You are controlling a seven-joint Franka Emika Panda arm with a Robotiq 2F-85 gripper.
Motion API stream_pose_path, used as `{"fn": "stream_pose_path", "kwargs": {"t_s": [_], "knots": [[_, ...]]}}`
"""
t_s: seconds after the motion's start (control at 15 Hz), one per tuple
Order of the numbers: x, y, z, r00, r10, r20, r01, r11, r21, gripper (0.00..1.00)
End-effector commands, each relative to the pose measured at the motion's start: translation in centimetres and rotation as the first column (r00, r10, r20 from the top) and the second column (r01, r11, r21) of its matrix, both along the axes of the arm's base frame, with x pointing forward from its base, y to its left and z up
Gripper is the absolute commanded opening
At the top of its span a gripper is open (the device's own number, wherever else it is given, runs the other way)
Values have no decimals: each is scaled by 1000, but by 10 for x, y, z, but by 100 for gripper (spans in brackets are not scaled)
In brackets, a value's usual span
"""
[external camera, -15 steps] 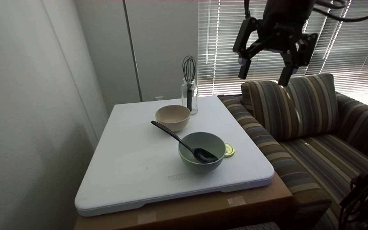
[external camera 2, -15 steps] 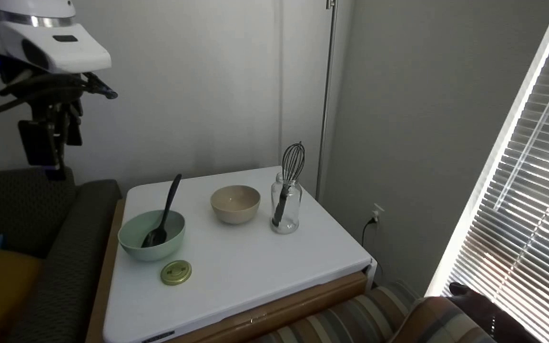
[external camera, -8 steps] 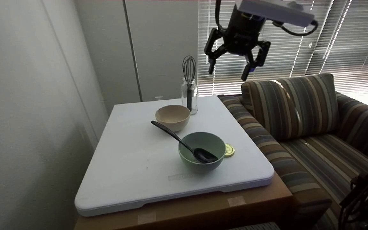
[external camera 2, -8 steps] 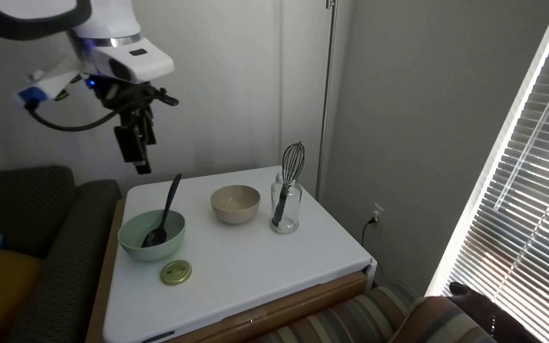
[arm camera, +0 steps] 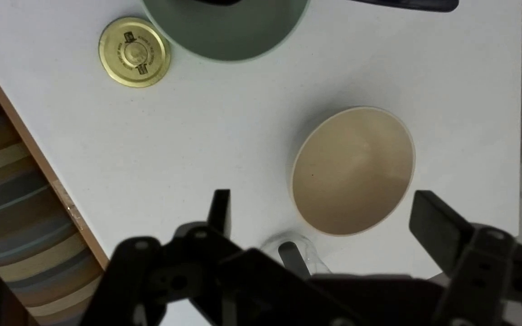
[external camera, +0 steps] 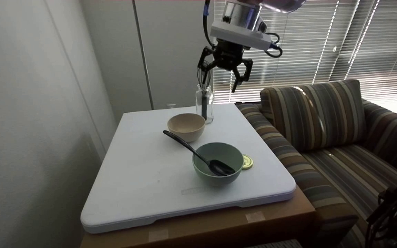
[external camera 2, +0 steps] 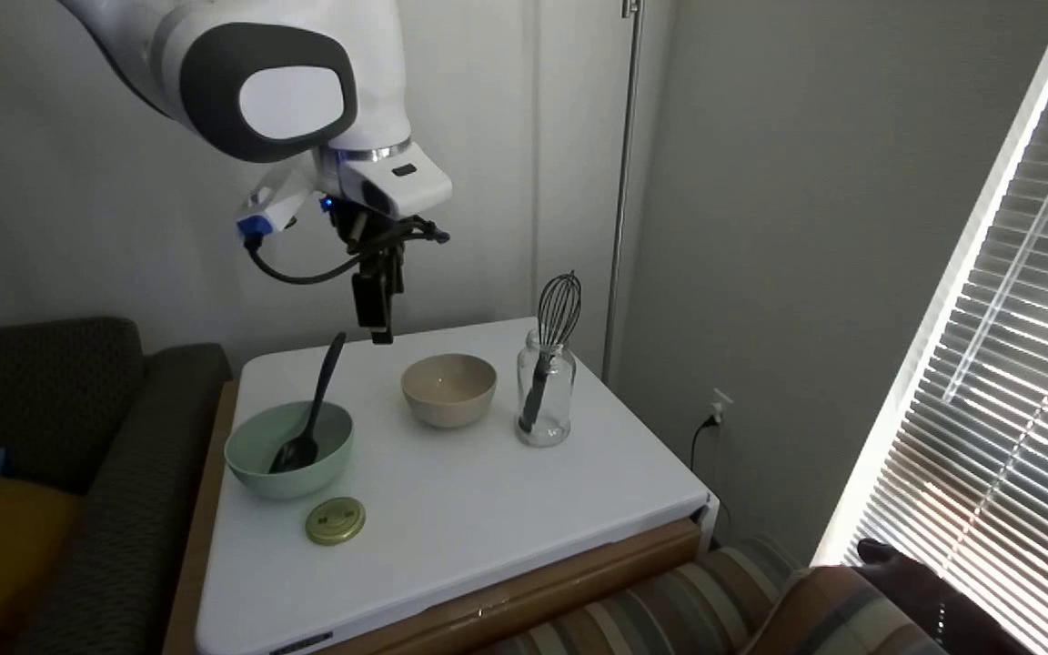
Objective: Move the white bowl to the right
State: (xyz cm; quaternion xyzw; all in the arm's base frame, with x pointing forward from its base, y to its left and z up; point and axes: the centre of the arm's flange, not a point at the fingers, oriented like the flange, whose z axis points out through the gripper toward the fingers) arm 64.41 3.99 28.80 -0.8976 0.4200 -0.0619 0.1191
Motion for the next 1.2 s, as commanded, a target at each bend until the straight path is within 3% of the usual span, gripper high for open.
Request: {"fn": "stream_pose_path", "kwargs": {"t_s": [0.0, 0.13, 0.67, 1.13], "knots": [[0, 1, 0, 1000, 0, 0, 0, 1000, 1, 100], [-4, 7, -8, 999, 30, -18, -31, 998, -48, 100], [59, -15, -107, 989, -57, -133, 41, 992, -121, 100], [104, 10, -154, 986, -29, -167, -1, 984, -181, 100]]}}
